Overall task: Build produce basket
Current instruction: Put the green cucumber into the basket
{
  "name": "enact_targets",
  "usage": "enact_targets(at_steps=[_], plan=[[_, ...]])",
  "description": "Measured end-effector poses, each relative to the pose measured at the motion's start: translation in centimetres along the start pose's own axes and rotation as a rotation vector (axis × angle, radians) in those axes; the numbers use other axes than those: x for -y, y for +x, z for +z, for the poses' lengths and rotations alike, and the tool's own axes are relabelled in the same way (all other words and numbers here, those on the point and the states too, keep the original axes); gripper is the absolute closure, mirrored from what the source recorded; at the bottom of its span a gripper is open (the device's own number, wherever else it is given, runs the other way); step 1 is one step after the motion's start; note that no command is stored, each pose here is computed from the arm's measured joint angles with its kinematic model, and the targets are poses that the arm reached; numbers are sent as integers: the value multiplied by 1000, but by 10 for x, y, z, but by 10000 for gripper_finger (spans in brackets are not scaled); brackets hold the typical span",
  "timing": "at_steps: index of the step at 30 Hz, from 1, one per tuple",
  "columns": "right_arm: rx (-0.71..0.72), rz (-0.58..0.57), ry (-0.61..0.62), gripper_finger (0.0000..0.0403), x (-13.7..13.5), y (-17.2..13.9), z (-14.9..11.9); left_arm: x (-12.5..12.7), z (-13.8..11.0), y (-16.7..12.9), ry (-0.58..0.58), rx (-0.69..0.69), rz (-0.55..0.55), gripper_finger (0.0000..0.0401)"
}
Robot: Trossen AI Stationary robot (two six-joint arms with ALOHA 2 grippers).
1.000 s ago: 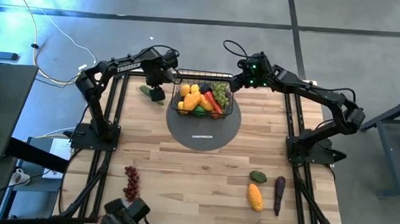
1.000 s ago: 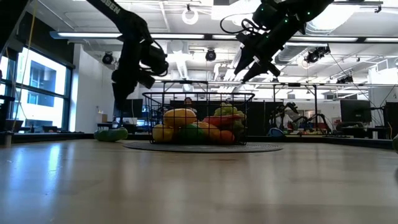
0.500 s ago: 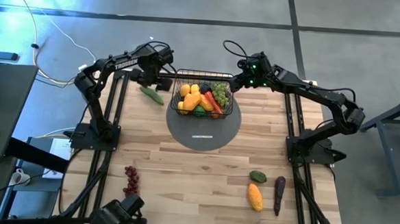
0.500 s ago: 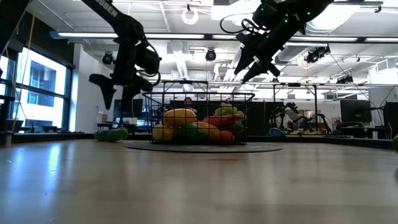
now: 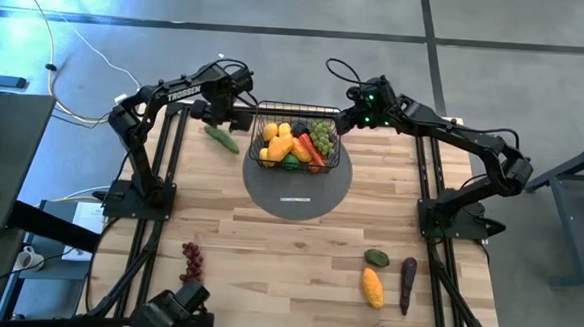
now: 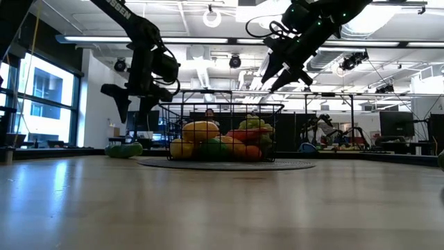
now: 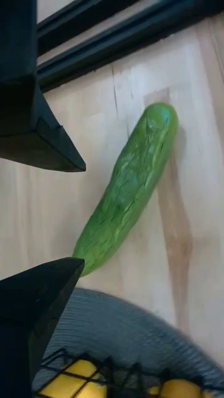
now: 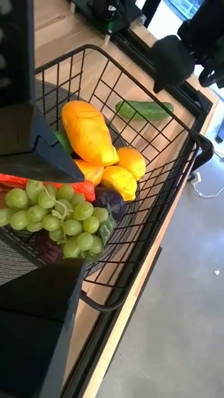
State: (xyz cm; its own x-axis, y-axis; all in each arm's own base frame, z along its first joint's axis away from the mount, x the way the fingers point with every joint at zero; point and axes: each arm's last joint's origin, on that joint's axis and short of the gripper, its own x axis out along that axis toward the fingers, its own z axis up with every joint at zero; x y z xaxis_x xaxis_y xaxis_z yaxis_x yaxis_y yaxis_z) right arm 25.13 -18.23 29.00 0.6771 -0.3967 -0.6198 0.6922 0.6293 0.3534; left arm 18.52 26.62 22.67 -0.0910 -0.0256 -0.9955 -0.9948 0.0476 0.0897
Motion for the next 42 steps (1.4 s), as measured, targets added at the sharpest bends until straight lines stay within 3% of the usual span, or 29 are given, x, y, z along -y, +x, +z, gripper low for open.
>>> enact_targets(at_steps=[9, 15, 22, 42], plan=[[-2, 5, -150, 213, 0, 0, 0, -3, -3, 1, -172, -14, 46, 174], [-9, 28, -190, 213, -1, 0, -1, -11, -11, 24, -291, -109, 64, 174], [-37, 24, -199, 213, 0, 0, -3, -14, -11, 39, -461, -99, 51, 174], [-66, 18, -240, 213, 1, 0, -6, -24, 4, 41, -916, -35, 6, 174]])
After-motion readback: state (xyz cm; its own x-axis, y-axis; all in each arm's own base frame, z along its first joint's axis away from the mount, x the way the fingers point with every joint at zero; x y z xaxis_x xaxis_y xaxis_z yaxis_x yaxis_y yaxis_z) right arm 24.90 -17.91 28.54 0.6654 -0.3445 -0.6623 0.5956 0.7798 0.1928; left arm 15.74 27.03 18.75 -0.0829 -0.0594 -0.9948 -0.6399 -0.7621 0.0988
